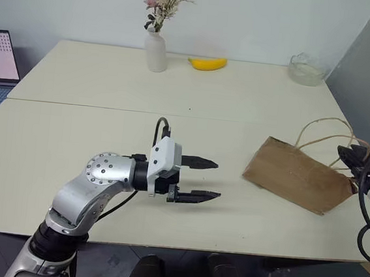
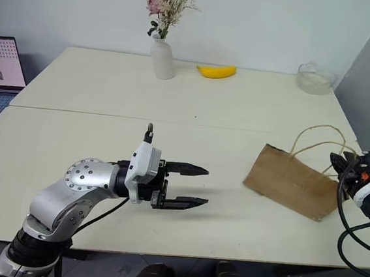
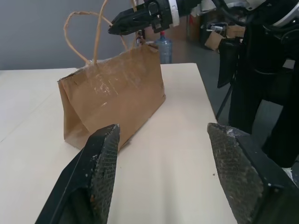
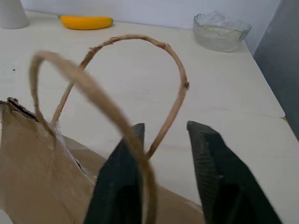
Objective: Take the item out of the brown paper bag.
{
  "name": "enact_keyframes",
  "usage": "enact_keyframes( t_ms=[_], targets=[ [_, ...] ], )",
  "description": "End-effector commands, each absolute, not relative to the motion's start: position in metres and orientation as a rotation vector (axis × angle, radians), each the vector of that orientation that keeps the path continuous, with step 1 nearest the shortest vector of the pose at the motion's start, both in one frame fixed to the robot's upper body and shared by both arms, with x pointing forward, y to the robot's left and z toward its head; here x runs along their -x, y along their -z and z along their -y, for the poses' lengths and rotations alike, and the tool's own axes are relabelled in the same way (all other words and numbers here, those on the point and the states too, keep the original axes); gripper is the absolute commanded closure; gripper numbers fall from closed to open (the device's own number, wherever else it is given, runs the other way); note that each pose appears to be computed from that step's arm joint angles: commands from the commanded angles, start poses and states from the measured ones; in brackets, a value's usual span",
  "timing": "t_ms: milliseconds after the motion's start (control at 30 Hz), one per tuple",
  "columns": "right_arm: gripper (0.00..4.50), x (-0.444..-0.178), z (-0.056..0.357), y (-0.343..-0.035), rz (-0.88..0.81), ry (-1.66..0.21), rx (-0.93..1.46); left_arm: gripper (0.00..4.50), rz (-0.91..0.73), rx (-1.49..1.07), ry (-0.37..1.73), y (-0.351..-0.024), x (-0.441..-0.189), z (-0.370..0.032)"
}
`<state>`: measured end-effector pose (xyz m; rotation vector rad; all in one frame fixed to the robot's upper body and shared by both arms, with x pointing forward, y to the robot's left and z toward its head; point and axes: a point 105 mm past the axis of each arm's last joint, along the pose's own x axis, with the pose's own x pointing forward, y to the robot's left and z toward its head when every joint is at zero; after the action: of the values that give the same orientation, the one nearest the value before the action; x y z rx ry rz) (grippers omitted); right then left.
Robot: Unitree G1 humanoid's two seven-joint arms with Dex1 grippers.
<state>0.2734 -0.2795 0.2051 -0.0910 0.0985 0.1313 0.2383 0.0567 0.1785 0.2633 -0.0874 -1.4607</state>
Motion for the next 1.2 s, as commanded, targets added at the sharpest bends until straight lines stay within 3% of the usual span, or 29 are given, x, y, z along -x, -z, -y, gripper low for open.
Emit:
enact_keyframes(
  t_ms=[33,67,400,700,933,1200],
  targets=[
    [4.29,-0.272,0.268,-0.227,-0.022,-0.158,0.078,1.37,0.130,-0.293,1.474,-0.188,-0.236,-0.057],
    [4.48,-0.272,0.265,-0.228,-0.020,-0.167,0.079,1.37,0.129,-0.294,1.470,-0.189,-0.237,-0.058],
    [4.48,-0.290,0.232,-0.269,0.094,-0.246,0.090,1.37,0.152,-0.238,1.240,-0.200,-0.255,-0.080],
    [4.48,-0.340,0.177,-0.309,0.203,-0.350,0.022,1.37,0.146,-0.168,0.932,-0.198,-0.261,-0.109],
    [4.48,-0.395,0.091,-0.314,0.217,-0.486,-0.100,1.37,0.134,-0.146,0.738,-0.192,-0.252,-0.134],
    [4.48,-0.429,0.014,-0.305,0.205,-0.547,-0.124,1.37,0.127,-0.164,0.545,-0.187,-0.252,-0.166]
  ],
)
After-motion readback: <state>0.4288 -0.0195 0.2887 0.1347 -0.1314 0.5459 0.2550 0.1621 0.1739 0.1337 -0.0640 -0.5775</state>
